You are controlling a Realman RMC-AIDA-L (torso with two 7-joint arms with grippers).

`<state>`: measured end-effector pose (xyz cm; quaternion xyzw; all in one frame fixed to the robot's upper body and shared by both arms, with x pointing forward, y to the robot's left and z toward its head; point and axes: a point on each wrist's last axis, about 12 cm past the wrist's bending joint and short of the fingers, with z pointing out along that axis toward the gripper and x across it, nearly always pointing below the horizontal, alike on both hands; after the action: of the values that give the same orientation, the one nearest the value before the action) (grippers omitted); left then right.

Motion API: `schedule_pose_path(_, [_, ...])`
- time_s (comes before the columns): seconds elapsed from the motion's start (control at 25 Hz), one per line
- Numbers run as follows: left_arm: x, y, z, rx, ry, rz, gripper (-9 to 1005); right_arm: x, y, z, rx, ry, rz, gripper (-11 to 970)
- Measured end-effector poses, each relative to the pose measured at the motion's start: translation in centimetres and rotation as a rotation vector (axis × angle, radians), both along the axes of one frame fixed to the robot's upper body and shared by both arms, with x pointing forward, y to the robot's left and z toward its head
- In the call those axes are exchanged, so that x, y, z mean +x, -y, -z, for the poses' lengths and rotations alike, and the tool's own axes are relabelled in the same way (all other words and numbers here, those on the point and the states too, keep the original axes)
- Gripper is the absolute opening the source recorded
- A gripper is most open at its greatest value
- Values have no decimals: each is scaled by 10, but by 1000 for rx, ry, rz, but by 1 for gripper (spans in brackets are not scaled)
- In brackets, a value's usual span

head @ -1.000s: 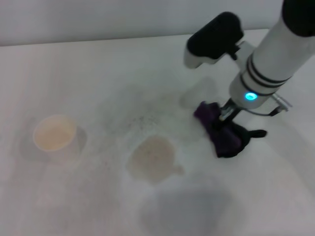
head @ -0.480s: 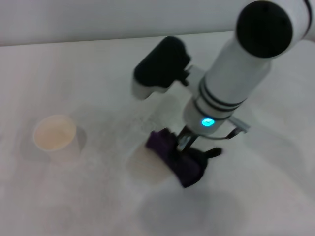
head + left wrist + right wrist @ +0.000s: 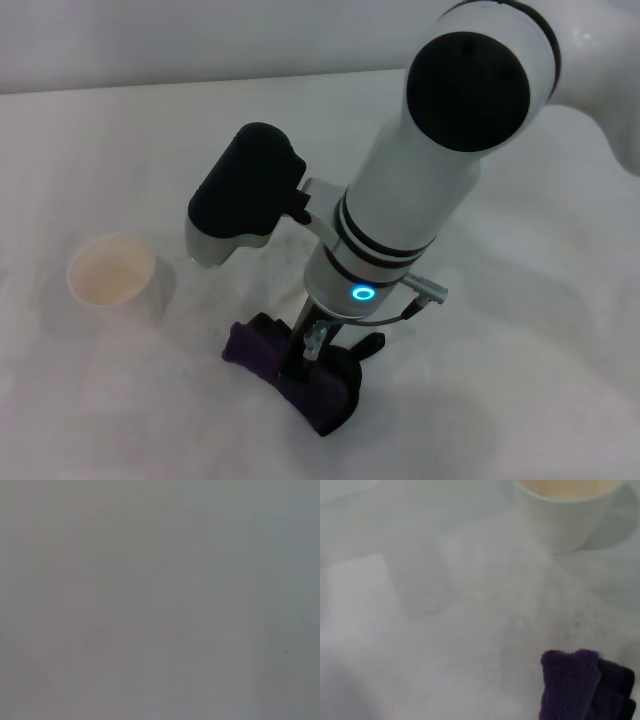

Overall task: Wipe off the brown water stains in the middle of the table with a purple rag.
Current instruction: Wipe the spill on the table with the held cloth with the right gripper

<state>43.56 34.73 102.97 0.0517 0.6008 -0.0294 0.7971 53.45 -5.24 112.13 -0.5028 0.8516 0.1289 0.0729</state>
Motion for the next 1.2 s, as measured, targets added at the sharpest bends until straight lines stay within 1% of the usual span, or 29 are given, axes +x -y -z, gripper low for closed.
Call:
schedule_pose_path(0.12, [0,0,0,1,-1,-1,892,4,-1,-3,0,21,5,92])
schedule_pose_path(0.24, [-1,-1,1,2,-4,-5,892,17,4,-9,-20,76,50,93])
schedule_pose_path(0.36, [-2,-2,0,5,-3,-6,892,33,16,-14,-70,140,111,93])
schedule_pose_path(0.48, [-2,-3,0,7,-3,-7,892,48,33,-11,-151,188,184,93])
schedule_pose_path(0.56, [-2,-3,0,7,-3,-8,892,55,43,-8,-207,221,232,93])
schedule_pose_path(0.64, [-2,-3,0,7,-4,-8,892,57,47,-7,-231,233,251,93])
schedule_pose_path(0.76, [-3,-3,0,7,-4,-9,893,52,41,-8,-206,213,220,93])
schedule_pose_path(1.0, [0,-2,0,6,0,-4,893,22,10,-8,-83,78,42,92])
schedule_pose_path(1.2, [2,-1,-1,6,3,0,893,2,-4,-6,-29,-6,-85,91])
